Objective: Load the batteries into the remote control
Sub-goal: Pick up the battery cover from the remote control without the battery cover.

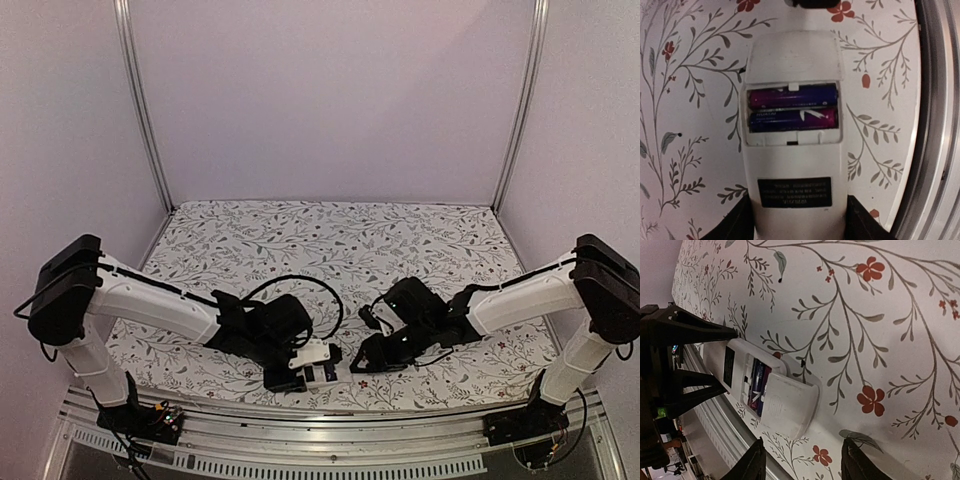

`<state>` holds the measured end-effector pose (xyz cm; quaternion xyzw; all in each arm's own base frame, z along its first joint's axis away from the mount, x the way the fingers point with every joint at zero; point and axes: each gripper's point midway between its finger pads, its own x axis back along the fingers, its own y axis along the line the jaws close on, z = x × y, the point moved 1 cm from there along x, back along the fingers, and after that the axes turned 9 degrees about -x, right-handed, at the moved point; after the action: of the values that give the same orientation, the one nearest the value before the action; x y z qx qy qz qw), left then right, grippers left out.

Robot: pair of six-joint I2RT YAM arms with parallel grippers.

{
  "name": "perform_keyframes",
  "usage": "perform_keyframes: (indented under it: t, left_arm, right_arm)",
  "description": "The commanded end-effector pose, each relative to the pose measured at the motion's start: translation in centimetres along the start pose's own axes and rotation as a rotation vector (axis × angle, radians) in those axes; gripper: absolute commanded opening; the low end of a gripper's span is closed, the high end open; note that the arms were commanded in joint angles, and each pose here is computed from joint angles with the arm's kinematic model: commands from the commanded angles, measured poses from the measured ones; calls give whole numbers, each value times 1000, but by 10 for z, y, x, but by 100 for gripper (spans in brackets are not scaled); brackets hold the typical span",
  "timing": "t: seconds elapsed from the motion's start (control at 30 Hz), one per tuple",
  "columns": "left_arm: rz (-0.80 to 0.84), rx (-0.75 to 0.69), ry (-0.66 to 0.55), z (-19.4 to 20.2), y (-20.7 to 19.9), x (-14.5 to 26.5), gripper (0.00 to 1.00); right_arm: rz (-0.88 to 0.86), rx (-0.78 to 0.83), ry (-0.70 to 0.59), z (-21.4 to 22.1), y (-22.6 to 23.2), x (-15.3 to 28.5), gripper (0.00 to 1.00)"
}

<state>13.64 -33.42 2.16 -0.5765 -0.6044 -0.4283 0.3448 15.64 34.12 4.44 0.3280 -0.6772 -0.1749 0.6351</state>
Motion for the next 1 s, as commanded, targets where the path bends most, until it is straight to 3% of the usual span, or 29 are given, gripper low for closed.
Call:
perform_keyframes:
  t: [0.0, 0.97]
  left_arm:
    - [50, 27, 59, 7, -13, -14, 47]
    - [52, -73, 60, -20, -35, -15, 45]
  right_arm:
    - [-13, -76, 34, 16, -7, -11, 48]
    - [28, -180, 5, 21, -7, -31, 37]
